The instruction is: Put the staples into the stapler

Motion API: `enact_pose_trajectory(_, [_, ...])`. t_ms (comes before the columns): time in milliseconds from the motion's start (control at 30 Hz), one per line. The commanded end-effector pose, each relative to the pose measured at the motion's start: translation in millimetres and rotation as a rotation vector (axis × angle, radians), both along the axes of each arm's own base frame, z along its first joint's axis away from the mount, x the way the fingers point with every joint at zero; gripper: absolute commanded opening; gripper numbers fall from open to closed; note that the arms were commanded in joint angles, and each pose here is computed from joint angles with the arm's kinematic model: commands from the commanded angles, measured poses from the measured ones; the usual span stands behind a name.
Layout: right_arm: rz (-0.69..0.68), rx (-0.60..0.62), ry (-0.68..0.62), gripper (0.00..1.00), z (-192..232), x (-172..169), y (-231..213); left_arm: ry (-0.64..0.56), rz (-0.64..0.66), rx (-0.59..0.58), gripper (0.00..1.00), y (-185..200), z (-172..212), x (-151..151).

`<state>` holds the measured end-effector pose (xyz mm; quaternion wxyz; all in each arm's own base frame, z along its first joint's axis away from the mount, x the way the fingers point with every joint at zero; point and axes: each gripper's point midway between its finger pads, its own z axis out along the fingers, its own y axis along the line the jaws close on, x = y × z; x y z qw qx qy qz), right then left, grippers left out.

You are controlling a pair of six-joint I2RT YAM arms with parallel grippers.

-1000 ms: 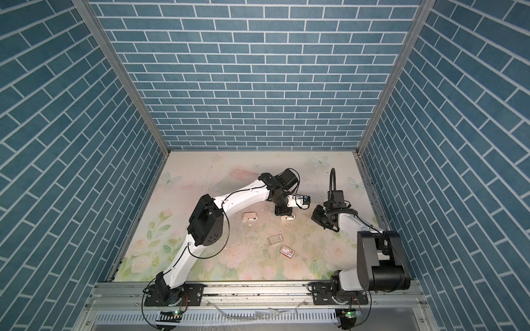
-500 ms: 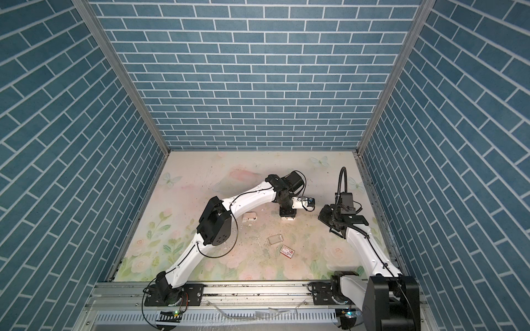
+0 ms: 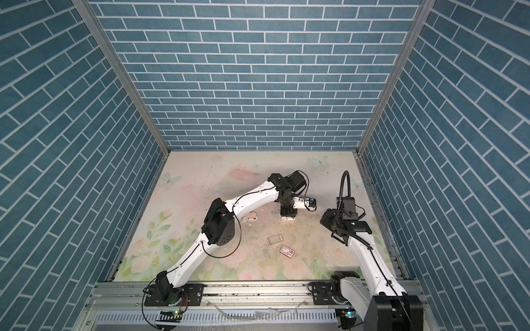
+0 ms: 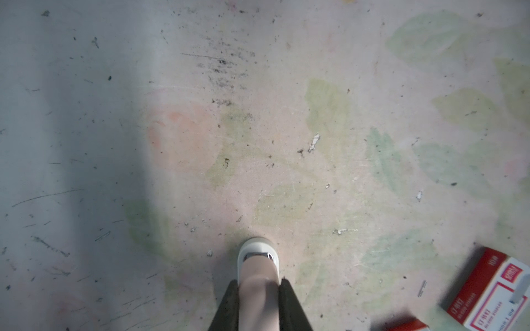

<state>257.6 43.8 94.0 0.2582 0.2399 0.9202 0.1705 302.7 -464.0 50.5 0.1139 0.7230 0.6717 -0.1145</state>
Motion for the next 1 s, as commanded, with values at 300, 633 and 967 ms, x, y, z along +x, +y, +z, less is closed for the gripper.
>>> enact_pose_trajectory(300, [-0.039, -0.01, 0.04, 0.13, -11.1, -12.5, -6.0, 0.099, -0.024, 0.314, 0.21, 49.6, -79.8, -24.3])
enact_pose_trajectory(633, [-0.048, -0.018, 0.022, 0.14, -8.4, -12.8, -8.4, -0.002, -0.007, 0.213, 0.27, 33.5, -36.2, -7.3])
enact_pose_trajectory(967, [-0.048, -0.021, 0.031, 0.14, -13.6, -16.1, -8.9, -0.076, 0.007, 0.134, 0.29, 26.9, 5.0, 1.5])
